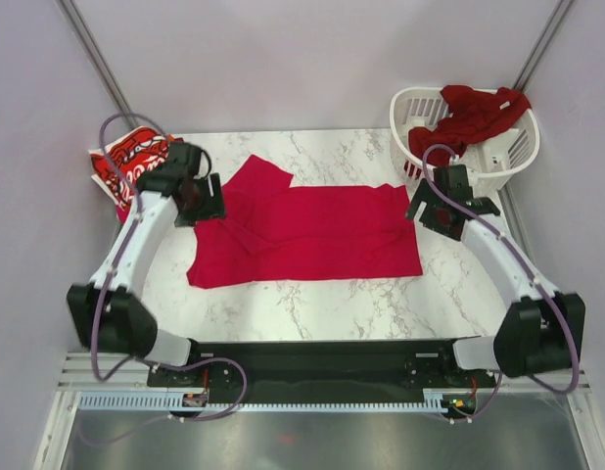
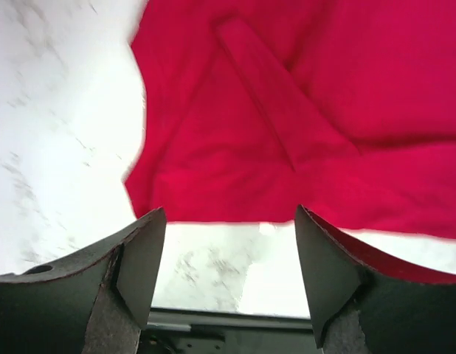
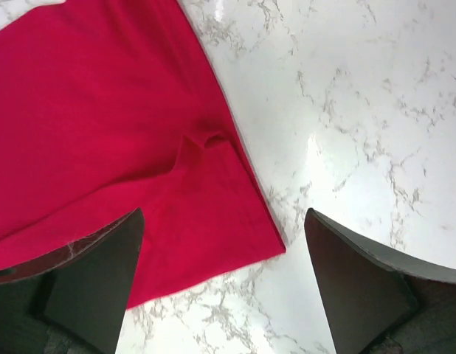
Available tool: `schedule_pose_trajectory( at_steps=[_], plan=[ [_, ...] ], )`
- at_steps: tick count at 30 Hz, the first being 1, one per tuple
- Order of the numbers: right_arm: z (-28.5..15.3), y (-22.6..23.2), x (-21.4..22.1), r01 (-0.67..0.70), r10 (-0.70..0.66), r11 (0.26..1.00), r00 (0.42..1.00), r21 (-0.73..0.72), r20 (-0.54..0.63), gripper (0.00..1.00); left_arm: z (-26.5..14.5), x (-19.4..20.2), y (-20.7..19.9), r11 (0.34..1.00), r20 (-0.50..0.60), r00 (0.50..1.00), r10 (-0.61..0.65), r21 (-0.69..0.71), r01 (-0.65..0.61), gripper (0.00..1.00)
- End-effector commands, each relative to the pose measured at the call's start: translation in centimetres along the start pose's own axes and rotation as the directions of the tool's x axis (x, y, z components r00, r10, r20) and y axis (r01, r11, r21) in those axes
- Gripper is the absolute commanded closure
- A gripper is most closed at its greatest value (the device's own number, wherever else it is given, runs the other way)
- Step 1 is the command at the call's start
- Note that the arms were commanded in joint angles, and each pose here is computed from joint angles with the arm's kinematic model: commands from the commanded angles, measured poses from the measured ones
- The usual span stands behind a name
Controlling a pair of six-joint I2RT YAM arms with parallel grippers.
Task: Fold and stack the t-shirts
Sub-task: Fold the tshirt
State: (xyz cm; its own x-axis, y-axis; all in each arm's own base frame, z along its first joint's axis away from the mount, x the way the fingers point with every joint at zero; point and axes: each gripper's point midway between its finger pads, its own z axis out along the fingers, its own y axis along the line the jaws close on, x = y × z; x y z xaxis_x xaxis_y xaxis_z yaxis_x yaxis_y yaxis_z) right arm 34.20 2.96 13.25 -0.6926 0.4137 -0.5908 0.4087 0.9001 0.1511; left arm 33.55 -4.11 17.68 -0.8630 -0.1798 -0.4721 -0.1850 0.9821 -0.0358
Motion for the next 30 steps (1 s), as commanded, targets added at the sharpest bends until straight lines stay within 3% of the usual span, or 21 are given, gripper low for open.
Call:
schedule_pose_trajectory(
  at_steps=[1, 2, 3, 5, 8, 13, 23, 26, 30],
  plan=[
    [-0.9, -0.6, 4.5, -0.001, -0.005, 0.998, 0.995, -0.057, -0.098, 0.02, -0.8, 3.4, -2.2, 0.969, -0.014, 0.99, -0.138, 0.206, 0.138, 0.22],
    [-0.9, -0.6, 5.5, -0.005, -0.004, 0.997, 0.993, -0.072, -0.122, 0.02, -0.5, 4.4, -2.1, 0.962, -0.024, 0.985, -0.17, 0.211, 0.171, 0.21],
    [-0.9, -0.6, 6.4, -0.021, 0.008, 0.996, 0.99, -0.088, -0.144, 0.02, 0.4, 6.7, -1.8, 0.949, -0.075, 0.967, -0.245, 0.188, 0.255, 0.13],
    [-0.8, -0.8, 8.6, -0.039, 0.017, 0.992, 0.983, -0.117, -0.185, 0.02, 0.2, 7.5, -2.4, 0.918, -0.051, 0.951, -0.305, 0.249, 0.308, 0.12],
    [-0.2, -1.5, 10.7, -0.053, 0.027, 0.992, 0.976, -0.116, -0.216, 0.02, 2.0, 10.2, -1.8, 0.886, -0.092, 0.911, -0.403, 0.21, 0.413, 0.12],
    [1.5, -2.2, 12.1, -0.064, 0.035, 0.993, 0.964, -0.104, -0.265, 0.02, 4.5, 11.8, 1.4, 0.888, -0.034, 0.888, -0.458, 0.034, 0.46, 0.12],
    [4.1, -2.4, 12.8, -0.091, 0.059, 0.992, 0.949, -0.088, -0.311, 0.02, 8.4, 12.5, 5.9, 0.844, 0.041, 0.862, -0.505, -0.185, 0.504, 0.11],
    [4.6, -2.7, 12.9, -0.095, 0.066, 0.992, 0.946, -0.079, -0.317, 0.05, 9.8, 12.8, 6.0, 0.821, 0.016, 0.836, -0.548, -0.181, 0.541, 0.12],
    [4.9, -3.0, 12.8, -0.09, 0.064, 0.994, 0.947, -0.069, -0.314, 0.18, 11.1, 13.8, 6.5, 0.8, 0.0, 0.819, -0.574, -0.213, 0.561, 0.13]
  ],
)
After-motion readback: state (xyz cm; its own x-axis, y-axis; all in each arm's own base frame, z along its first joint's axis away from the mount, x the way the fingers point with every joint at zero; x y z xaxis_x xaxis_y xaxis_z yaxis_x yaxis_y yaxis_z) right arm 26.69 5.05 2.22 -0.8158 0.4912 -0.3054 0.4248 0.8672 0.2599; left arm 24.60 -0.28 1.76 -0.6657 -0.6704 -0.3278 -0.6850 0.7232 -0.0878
